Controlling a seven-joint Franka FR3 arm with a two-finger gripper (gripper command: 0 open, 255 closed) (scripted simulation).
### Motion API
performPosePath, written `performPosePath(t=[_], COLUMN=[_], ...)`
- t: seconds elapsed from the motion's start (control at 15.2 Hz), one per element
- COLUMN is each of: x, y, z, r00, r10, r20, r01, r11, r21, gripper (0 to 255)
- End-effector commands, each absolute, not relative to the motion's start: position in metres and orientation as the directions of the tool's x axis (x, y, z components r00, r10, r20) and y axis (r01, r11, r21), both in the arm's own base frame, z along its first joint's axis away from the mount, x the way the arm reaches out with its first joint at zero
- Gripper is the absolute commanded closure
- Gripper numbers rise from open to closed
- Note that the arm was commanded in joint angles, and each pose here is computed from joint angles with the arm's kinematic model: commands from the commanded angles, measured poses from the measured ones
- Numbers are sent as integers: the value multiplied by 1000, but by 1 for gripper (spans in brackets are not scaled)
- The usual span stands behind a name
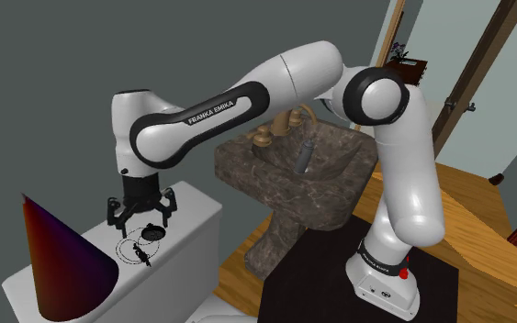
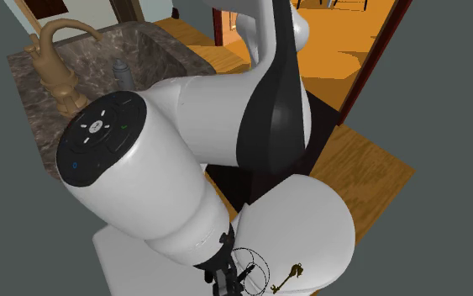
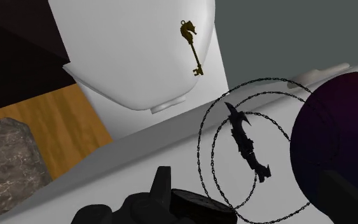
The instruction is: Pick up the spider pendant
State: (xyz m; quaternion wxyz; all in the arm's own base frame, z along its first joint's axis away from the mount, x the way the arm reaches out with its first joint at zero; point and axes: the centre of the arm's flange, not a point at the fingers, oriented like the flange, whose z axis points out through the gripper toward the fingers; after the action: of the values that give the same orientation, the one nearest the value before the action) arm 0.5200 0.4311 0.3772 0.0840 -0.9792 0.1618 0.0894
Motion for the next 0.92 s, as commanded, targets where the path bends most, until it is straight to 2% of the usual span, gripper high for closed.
performPosePath(t=[0.0,0.53,0.59,0.86], x=[523,523,523,523], y=[437,437,437,437], z=[371,336,336,336], r00=[930,930,930,930], r10=[-305,-305,-305,-305], r20=[-204,-204,-204,-204], r01=[-336,-336,-336,-336], r11=[-932,-932,-932,-932], r21=[-138,-138,-138,-138], gripper=[0,0,255,255])
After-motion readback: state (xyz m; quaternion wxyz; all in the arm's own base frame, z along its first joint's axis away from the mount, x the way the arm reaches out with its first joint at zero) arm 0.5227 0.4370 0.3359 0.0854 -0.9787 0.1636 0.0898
